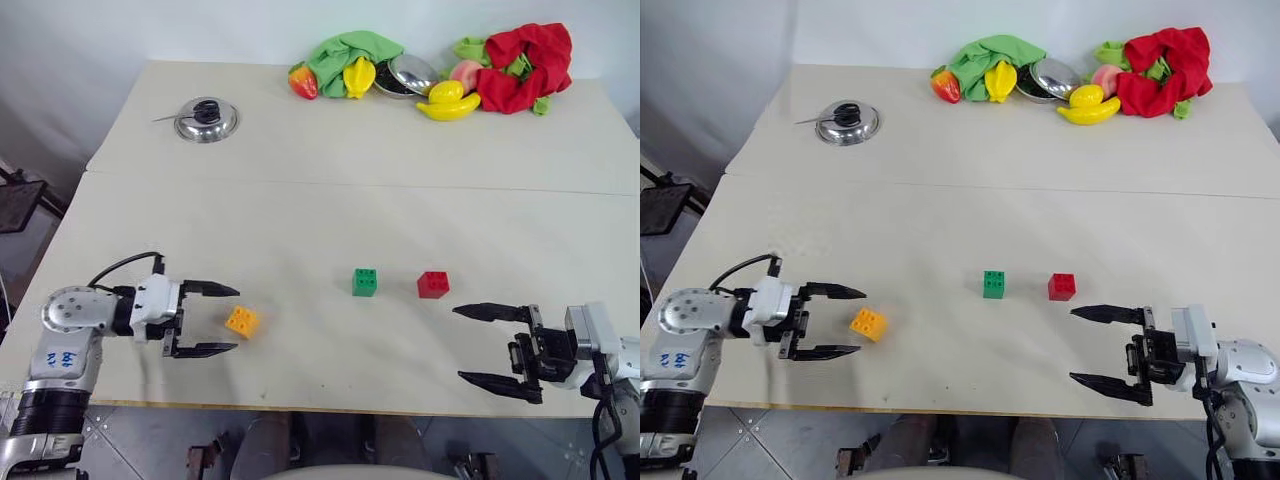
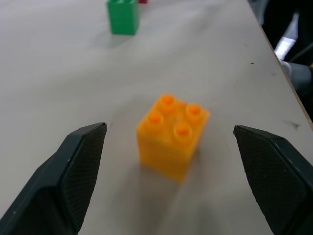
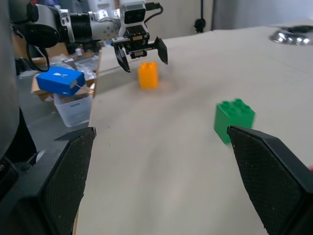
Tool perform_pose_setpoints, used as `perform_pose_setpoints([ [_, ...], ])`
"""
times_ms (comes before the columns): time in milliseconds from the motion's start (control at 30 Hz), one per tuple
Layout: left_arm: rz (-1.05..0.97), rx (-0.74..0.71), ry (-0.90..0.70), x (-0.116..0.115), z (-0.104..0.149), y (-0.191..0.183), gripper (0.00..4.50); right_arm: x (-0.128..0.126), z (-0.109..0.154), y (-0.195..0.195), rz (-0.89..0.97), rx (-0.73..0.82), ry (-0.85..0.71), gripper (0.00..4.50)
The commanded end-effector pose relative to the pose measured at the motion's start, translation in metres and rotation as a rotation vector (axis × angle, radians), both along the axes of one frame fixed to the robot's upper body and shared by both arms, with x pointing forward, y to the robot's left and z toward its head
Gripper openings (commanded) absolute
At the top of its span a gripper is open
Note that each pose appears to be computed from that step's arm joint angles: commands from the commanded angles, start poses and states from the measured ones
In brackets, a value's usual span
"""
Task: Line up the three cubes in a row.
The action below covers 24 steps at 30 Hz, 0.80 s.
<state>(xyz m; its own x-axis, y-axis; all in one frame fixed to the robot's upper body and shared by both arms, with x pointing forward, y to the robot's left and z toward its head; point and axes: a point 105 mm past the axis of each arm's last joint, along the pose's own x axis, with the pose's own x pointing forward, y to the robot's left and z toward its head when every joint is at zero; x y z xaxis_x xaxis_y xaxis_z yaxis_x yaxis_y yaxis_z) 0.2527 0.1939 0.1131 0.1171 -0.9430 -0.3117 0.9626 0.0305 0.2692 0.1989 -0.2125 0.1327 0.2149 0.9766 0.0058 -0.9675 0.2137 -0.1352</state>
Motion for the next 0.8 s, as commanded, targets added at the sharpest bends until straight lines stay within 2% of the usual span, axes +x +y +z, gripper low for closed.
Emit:
perform_pose_setpoints([
  [33,-0.062,0.031,0.002,-0.002,-0.008,-0.004,4.39,-0.007,0.004,-0.003,0.045,-0.020,-0.024,4.50],
  [133,-0.110,0.055,0.006,-0.005,-0.012,-0.006,3.85,-0.007,0.004,-0.004,0.034,-0.020,-0.022,4.50],
  [233,-0.145,0.107,0.003,-0.005,-0.014,-0.001,2.95,-0.007,0.004,-0.004,0.014,-0.029,-0.018,4.50],
  [400,-0.148,0.101,0.025,0.001,-0.007,-0.002,1.51,-0.008,0.006,-0.002,-0.025,-0.041,-0.025,4.50],
  [433,-0.151,0.094,0.030,0.003,-0.004,-0.004,1.51,-0.009,0.007,-0.002,-0.032,-0.042,-0.026,4.50],
  [600,-0.064,-0.085,0.024,0.041,0.044,-0.042,1.51,-0.005,0.020,-0.007,-0.115,-0.042,-0.034,4.50],
  [700,-0.097,-0.096,0.039,0.048,0.047,-0.068,1.51,0.002,0.031,-0.016,-0.205,-0.011,-0.044,4.50],
  [800,-0.064,-0.079,0.053,0.059,0.034,-0.086,1.51,0.007,0.039,-0.019,-0.273,0.032,-0.079,4.50],
])
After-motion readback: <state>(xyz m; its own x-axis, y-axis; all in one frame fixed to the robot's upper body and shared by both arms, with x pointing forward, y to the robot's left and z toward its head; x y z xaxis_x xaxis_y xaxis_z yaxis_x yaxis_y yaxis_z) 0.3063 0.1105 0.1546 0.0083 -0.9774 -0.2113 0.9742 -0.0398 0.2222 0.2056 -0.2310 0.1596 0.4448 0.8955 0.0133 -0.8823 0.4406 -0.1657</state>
